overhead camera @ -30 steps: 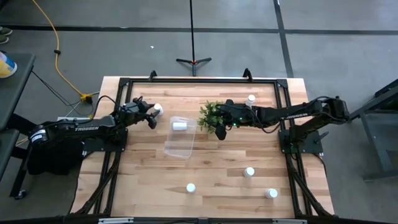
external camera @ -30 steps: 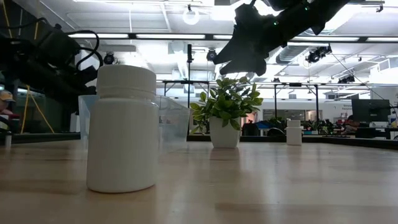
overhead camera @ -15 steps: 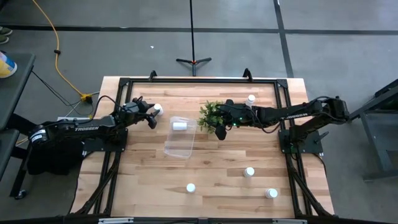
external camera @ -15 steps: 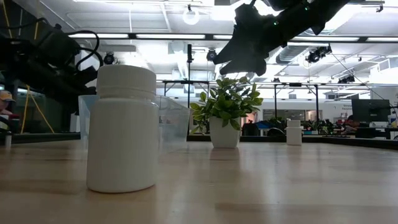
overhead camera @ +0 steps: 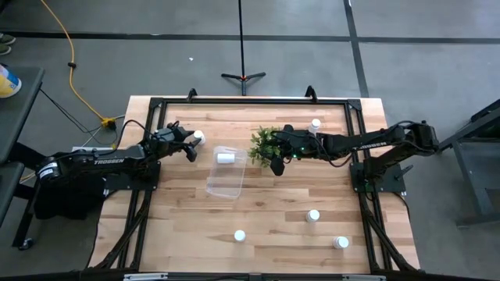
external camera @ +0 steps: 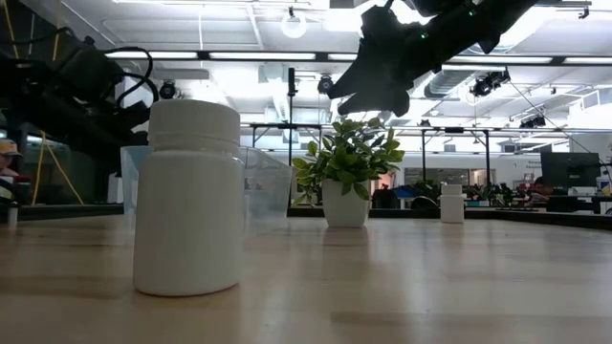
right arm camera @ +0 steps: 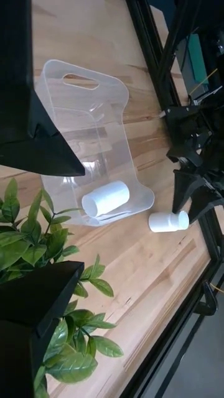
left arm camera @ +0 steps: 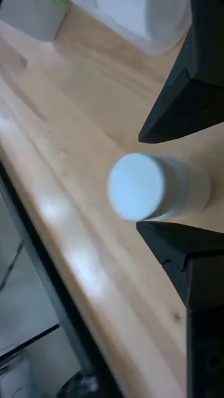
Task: Pick and place pill bottles into a basket
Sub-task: Put the white pill bottle into the transparent bin
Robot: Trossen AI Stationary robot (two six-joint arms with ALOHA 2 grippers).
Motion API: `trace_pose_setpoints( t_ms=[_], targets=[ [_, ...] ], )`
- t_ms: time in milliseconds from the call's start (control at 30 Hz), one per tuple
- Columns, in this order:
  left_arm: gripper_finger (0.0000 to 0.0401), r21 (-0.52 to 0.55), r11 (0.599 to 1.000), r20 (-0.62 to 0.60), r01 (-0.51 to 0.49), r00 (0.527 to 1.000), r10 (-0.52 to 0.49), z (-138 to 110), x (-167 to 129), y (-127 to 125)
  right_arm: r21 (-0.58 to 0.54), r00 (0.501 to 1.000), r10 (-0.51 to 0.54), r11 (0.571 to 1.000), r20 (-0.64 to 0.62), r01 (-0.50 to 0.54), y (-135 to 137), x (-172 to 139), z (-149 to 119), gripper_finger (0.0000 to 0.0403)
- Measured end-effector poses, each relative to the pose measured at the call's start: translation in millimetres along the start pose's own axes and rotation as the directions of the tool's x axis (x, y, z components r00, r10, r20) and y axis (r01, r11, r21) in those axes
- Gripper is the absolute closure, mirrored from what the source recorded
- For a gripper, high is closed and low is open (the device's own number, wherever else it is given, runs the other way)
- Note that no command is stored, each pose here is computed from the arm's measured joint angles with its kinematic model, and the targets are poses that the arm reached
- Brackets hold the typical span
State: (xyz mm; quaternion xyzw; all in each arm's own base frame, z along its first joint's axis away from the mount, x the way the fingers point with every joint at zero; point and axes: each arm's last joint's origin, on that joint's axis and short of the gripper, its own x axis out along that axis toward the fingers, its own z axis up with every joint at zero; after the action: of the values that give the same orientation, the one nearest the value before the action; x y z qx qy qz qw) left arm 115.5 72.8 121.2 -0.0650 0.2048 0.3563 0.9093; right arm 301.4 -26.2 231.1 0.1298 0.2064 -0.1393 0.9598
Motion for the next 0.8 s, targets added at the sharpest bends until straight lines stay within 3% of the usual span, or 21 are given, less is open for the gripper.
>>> trace_pose_setpoints(
  t_ms=[267,600,800],
  targets=[
    [0.0145,0.029,1.000,-0.031,-0.004,1.000,0.005,-3.2,0.7,0.1,0.000,1.000,0.000,1.000,0.000,0.000,0.0,0.0,0.0,0.0178],
    [0.0028,0.026,0.999,-0.052,-0.024,0.998,0.025,-5.4,5.6,-0.2,0.000,1.000,-0.001,1.000,0.000,0.001,0.0,0.0,0.0,0.0178],
    [0.0022,0.006,0.999,-0.008,-0.032,0.999,0.032,-2.1,11.1,-1.4,0.000,1.000,-0.001,1.000,0.000,0.001,0.0,0.0,0.0,0.0178]
  ],
)
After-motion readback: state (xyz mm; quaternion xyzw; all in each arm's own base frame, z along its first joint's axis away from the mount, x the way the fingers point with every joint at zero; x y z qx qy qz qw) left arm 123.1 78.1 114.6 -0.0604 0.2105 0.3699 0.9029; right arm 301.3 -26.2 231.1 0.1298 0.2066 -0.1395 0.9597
